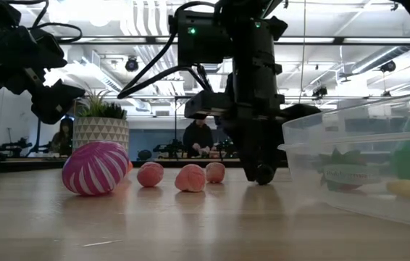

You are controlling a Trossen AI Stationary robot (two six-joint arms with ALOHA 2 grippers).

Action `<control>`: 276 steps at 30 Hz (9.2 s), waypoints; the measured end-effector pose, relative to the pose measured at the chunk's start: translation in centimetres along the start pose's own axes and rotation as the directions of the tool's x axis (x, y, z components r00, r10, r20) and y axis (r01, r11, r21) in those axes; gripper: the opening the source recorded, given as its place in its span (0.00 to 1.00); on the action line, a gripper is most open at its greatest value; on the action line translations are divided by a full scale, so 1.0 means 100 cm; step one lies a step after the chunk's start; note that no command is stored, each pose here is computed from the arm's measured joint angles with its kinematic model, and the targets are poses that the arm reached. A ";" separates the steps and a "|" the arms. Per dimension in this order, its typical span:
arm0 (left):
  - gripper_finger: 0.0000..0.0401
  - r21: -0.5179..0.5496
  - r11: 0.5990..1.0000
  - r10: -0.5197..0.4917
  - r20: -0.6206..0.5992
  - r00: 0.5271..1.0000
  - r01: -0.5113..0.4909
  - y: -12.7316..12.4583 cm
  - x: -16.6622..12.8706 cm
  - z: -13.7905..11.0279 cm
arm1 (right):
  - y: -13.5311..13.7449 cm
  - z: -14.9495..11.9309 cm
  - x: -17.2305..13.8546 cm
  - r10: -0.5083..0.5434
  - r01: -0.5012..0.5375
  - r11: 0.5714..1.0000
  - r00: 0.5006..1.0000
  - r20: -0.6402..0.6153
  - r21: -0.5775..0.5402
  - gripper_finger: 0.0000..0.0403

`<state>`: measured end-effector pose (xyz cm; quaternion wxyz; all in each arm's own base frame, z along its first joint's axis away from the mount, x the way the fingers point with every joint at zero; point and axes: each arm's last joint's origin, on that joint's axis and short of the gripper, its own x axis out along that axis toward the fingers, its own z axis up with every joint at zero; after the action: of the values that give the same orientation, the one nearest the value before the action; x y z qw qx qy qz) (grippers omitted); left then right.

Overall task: Pick and placing Produce into tupperware
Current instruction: Put the blackberry into the transparent bin, then put the top peach into the transparent bin, then put the bottom peach into the transparent bin

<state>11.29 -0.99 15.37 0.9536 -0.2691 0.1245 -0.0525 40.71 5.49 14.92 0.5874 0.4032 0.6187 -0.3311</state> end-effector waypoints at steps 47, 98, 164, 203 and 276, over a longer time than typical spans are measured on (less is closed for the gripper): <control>0.60 0.006 1.000 0.003 -0.001 1.000 -0.003 0.000 0.000 0.000 | 0.009 -0.155 -0.077 -0.090 0.096 0.986 0.994 -0.055 0.133 0.23; 0.60 0.000 1.000 0.002 0.003 1.000 -0.002 0.000 0.000 0.000 | 0.003 0.015 -0.066 0.096 -0.075 0.976 0.991 0.095 -0.206 0.48; 0.60 0.001 1.000 -0.003 0.004 1.000 0.003 -0.001 0.000 0.001 | 0.022 -0.020 -0.091 0.052 -0.028 0.929 0.997 0.056 -0.369 0.25; 0.60 0.054 0.998 0.008 0.007 1.000 -0.008 0.000 0.000 0.001 | 0.002 -0.184 -0.026 -0.211 0.222 0.973 0.966 -0.150 0.060 0.45; 0.60 0.016 0.994 -0.104 -0.061 0.993 0.105 -0.012 -0.027 0.008 | 0.056 -0.035 -0.007 0.255 -0.082 0.690 0.957 0.136 -0.719 0.48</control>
<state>8.82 -1.18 17.21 0.9480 -0.2643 0.1381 -0.1116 44.06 11.08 16.26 0.7909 0.1625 0.5872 -0.0567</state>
